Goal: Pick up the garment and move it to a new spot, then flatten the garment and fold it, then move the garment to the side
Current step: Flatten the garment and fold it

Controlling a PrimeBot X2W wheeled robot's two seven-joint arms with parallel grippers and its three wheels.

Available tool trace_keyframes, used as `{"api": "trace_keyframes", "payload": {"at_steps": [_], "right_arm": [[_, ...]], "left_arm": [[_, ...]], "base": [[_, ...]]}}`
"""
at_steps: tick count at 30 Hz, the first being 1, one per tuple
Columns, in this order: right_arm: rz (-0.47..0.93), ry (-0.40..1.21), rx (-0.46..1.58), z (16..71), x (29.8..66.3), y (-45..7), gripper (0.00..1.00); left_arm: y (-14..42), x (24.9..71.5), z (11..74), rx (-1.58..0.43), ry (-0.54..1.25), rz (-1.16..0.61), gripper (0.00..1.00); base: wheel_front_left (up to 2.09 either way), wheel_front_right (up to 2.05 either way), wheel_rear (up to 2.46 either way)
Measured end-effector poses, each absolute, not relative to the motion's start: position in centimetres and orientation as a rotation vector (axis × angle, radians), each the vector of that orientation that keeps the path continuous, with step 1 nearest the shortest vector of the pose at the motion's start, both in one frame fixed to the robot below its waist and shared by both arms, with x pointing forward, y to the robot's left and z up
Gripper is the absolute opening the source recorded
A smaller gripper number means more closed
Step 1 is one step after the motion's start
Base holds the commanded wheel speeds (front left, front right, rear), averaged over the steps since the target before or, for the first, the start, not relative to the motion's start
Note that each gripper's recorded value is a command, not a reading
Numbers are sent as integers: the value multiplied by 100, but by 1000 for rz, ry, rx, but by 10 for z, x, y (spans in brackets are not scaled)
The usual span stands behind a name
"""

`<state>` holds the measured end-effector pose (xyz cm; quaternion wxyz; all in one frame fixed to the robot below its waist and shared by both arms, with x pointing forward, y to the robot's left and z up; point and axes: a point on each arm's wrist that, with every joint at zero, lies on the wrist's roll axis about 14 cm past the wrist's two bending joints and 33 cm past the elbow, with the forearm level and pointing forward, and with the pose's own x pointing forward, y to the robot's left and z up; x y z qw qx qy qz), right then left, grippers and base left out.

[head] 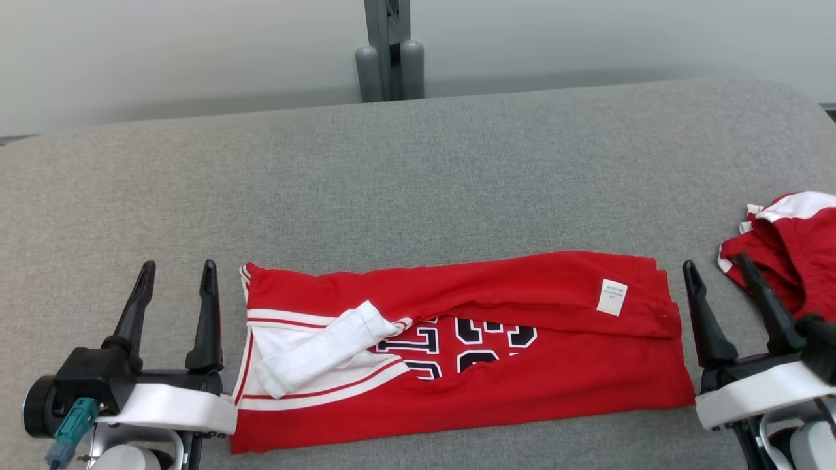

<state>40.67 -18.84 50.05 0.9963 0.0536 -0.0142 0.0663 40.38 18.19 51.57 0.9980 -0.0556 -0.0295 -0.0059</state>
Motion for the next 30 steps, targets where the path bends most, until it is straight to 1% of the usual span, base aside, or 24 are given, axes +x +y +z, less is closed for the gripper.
{"api": "trace_keyframes", "payload": {"at_steps": [5,18,22,25,30], "right_arm": [[136,27,109,485,399,-185,100],[131,61,120,474,403,-185,100],[98,116,110,458,409,-198,100],[83,208,93,433,412,-205,100],[110,296,113,403,420,-191,100]], "left_arm": [[191,396,508,-105,-33,1,100],[197,389,499,-116,-9,15,100],[197,391,494,-115,3,20,100],[194,395,489,-123,16,15,100],[194,400,477,-123,47,14,100]], "base": [[0,0,0],[0,0,0],[0,0,0],[0,0,0],[0,0,0]]}}
